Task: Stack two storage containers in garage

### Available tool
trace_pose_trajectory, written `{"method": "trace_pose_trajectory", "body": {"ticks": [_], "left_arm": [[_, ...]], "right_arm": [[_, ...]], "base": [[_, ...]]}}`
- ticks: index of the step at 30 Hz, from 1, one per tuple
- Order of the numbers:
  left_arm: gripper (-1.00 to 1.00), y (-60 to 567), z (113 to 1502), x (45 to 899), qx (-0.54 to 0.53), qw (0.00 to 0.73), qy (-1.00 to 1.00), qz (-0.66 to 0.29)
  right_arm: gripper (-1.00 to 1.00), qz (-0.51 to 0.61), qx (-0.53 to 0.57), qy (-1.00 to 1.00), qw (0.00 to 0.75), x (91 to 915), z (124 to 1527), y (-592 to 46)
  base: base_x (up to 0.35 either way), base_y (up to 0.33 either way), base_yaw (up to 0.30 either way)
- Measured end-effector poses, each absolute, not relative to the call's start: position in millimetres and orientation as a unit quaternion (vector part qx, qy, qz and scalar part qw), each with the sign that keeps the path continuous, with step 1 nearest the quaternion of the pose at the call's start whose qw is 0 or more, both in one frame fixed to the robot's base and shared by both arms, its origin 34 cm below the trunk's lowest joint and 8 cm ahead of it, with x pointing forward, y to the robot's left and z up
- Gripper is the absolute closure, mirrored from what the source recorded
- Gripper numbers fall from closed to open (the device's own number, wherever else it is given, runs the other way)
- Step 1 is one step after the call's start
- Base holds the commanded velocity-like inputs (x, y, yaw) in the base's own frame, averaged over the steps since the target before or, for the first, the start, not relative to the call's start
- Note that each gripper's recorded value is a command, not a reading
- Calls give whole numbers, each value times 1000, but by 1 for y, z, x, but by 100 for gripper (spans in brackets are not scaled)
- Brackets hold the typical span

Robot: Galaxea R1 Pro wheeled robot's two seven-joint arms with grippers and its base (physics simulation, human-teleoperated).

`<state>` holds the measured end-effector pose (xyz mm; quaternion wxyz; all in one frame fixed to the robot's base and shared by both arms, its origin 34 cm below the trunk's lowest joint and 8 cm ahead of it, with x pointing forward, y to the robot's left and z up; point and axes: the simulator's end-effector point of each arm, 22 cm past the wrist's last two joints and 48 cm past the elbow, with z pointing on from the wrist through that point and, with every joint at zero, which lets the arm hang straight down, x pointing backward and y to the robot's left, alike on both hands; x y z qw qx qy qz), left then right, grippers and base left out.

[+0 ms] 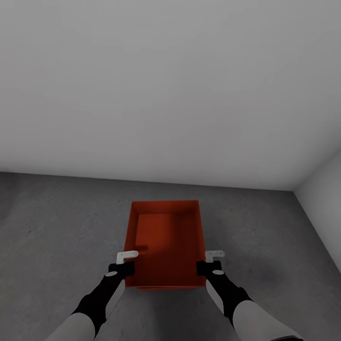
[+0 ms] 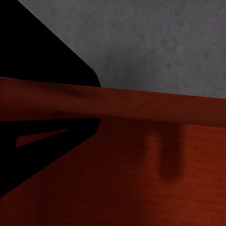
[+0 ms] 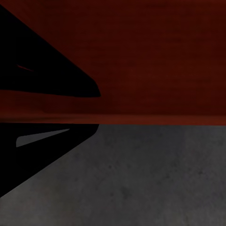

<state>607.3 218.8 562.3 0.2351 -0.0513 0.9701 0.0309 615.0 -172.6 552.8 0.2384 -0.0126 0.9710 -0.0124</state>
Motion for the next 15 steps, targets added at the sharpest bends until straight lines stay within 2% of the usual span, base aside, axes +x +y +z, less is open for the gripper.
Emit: {"method": "trace_pose_trajectory", "body": {"ticks": [15], "left_arm": [[100,219,542,609,-51,235,970,31]], "right_arm": [[100,-12,-13,971,239,617,532,-173]], "base": [[0,0,0]]}}
